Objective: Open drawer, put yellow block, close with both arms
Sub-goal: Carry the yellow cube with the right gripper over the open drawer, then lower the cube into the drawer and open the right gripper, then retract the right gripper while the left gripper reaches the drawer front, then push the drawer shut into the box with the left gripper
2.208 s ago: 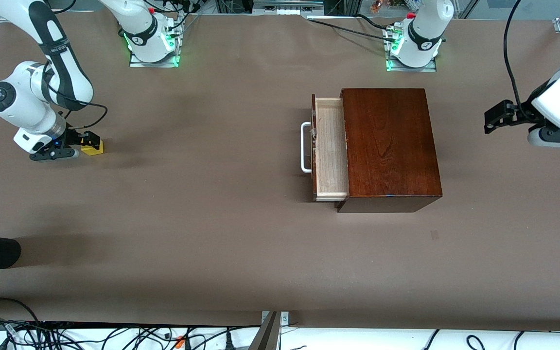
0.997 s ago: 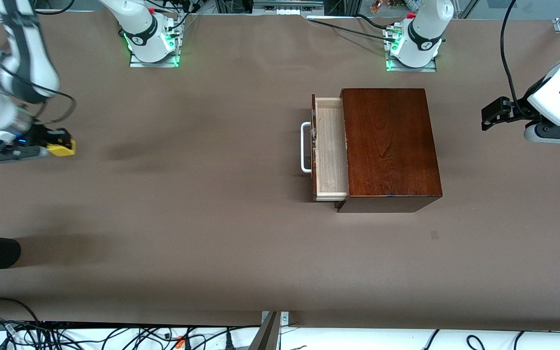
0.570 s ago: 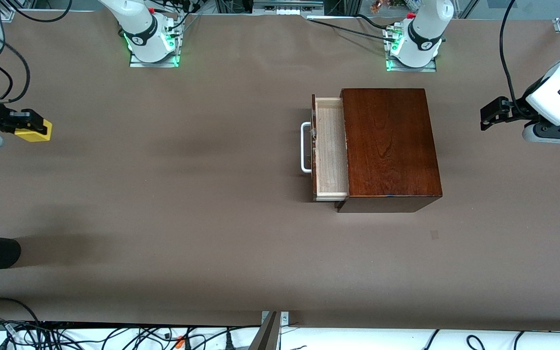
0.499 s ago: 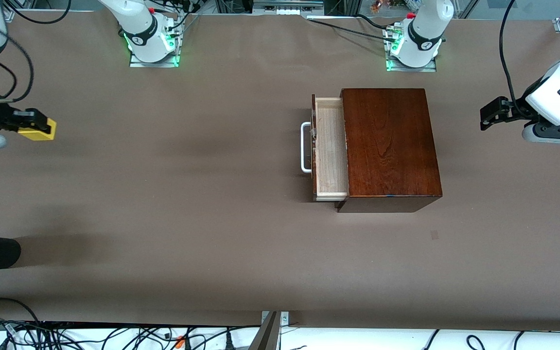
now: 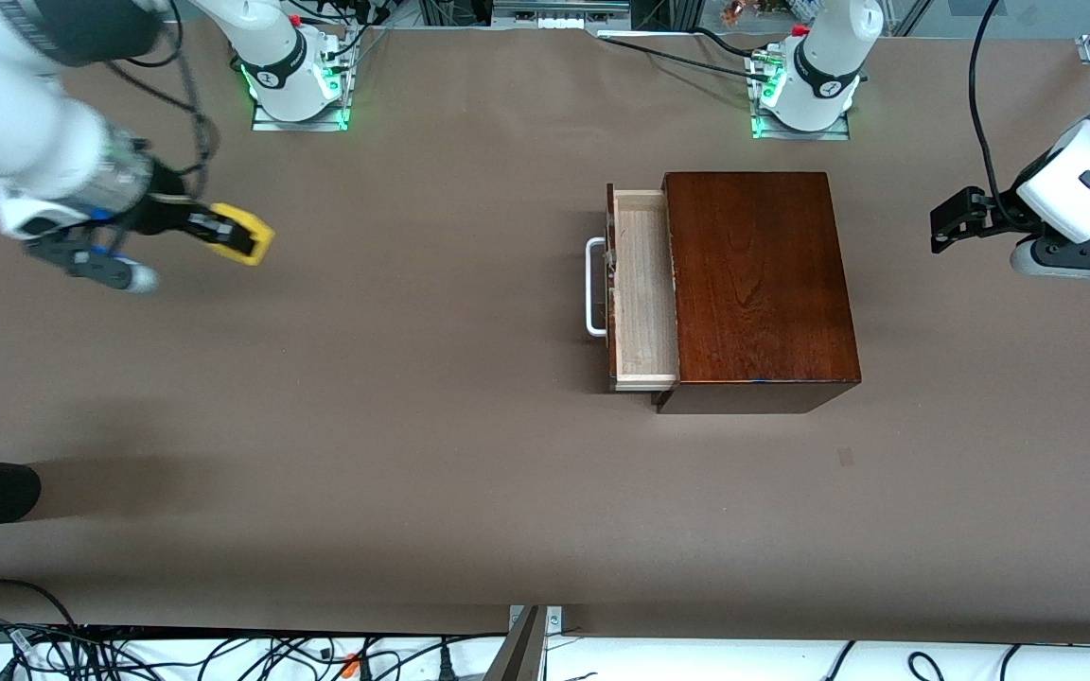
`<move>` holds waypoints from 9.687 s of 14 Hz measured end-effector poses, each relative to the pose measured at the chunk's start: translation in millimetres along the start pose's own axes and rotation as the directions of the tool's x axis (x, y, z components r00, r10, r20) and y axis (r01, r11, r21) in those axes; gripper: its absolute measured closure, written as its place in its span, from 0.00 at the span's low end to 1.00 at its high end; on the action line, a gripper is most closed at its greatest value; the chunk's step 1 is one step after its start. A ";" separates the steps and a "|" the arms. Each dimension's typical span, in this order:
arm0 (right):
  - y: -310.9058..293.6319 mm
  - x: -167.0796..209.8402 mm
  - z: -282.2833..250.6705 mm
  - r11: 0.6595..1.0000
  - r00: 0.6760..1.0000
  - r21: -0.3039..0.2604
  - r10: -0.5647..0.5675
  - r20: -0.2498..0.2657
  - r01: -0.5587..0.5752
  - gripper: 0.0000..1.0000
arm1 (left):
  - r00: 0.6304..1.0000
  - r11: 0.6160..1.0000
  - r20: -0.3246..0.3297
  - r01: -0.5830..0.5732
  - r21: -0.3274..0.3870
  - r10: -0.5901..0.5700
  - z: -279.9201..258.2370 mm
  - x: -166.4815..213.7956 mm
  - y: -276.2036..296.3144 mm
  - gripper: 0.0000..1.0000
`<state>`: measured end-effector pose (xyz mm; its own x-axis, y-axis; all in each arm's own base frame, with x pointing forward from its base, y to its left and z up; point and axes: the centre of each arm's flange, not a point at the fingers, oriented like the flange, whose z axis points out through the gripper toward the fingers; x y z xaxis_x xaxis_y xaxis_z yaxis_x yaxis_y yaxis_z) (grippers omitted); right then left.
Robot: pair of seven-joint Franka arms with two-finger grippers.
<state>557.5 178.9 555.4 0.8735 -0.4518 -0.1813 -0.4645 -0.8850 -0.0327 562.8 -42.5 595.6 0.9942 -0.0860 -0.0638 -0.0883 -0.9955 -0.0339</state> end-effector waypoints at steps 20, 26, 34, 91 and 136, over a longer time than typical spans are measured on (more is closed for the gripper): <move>-327.2 -268.5 176.2 0.590 0.605 0.161 0.794 0.060 -0.791 0.44 | 1.000 1.000 -0.002 -0.009 0.000 0.009 -0.9 0.0 4.9 0.00; -338.8 -270.6 235.3 0.509 0.519 0.127 0.853 0.059 -0.851 0.44 | 1.000 1.000 -0.002 -0.009 0.000 0.009 -0.9 0.0 4.9 0.00; -343.4 -264.8 265.1 0.492 0.501 0.121 0.863 0.062 -0.862 0.44 | 1.000 1.000 -0.002 -0.009 0.000 0.009 -0.9 0.0 4.9 0.00; 153.6 81.7 -60.7 0.897 0.895 -0.101 -0.438 -0.085 0.429 0.00 | -0.185 -0.185 -0.010 -0.978 -0.098 0.983 276.9 -14.8 462.1 0.00; 155.2 85.9 -61.4 0.880 0.875 -0.105 -0.473 -0.105 0.463 0.00 | 0.182 0.192 0.070 -0.964 -0.183 0.981 228.1 8.3 395.4 0.00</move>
<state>569.4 -4.2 595.1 0.9991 0.0117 -0.0402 0.0113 -0.9999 -0.0094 522.4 -427.8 354.2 0.0898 -0.9893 -0.1151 -0.9644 -0.1152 0.2380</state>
